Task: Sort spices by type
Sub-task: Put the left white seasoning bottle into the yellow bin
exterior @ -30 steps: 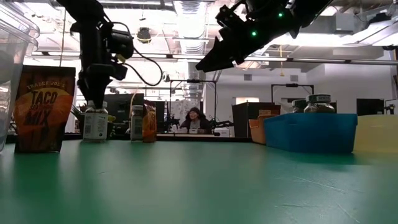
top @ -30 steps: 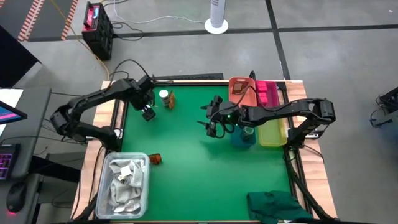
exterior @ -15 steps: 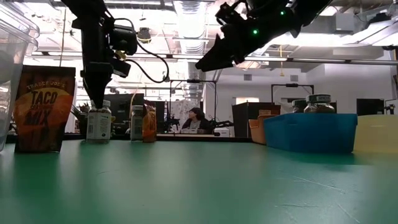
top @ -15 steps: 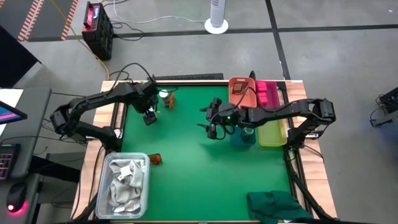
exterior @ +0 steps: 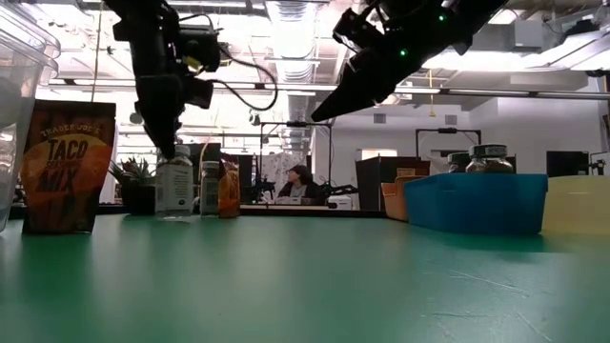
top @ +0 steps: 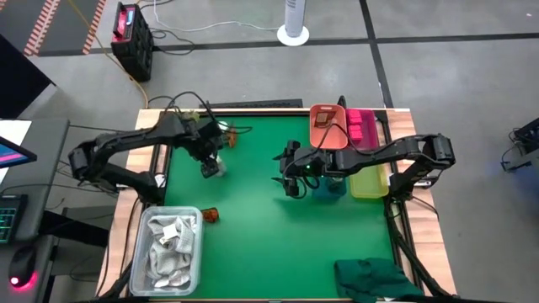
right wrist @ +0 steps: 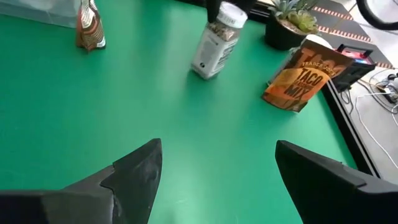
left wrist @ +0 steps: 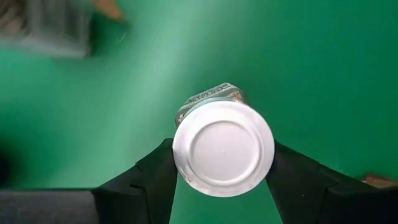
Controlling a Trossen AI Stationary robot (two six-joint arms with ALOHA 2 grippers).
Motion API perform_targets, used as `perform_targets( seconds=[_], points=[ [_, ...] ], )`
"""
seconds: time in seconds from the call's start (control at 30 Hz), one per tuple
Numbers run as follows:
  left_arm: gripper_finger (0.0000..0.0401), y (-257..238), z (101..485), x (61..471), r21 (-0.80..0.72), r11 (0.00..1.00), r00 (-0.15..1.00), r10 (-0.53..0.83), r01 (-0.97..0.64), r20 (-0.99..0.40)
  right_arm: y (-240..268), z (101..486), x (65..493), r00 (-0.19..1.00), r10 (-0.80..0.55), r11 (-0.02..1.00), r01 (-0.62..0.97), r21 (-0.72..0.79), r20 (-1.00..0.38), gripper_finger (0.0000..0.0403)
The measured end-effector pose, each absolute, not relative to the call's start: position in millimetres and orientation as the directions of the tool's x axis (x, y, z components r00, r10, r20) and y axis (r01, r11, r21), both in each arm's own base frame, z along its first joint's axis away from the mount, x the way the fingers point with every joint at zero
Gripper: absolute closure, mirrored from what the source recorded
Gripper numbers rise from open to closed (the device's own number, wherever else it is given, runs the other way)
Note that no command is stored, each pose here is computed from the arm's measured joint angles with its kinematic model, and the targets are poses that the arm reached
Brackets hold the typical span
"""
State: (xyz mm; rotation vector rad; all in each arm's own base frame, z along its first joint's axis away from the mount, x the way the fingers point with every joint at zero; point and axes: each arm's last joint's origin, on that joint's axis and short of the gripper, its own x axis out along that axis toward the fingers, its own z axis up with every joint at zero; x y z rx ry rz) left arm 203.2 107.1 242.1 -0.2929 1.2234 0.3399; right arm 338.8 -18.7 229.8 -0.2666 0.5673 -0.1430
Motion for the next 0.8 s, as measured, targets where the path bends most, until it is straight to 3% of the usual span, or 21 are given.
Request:
perform_targets(
  seconds=[0.27, 0.57, 0.8],
  points=[
    [0.0187, 84.3, 244.6, 220.5, -0.054, 0.945, 0.376, 0.076, -0.324, -0.924, -19.2, 230.2, 339.0, 0.837, -0.208, 0.956, 0.063, -0.288, -0.507, 0.0066],
    [0.0184, 70.4, 244.8, 226.1, 0.001, 0.957, 0.369, 0.112, -0.29, -0.923, -19.2, 230.7, 339.3, 0.839, -0.208, 0.955, 0.065, -0.288, -0.502, 0.0066],
    [0.0156, 67.5, 245.0, 227.0, 0.008, 0.96, 0.37, 0.116, -0.281, -0.922, -19.2, 230.7, 339.3, 0.839, -0.208, 0.955, 0.065, -0.288, -0.502, 0.0066]
  ],
)
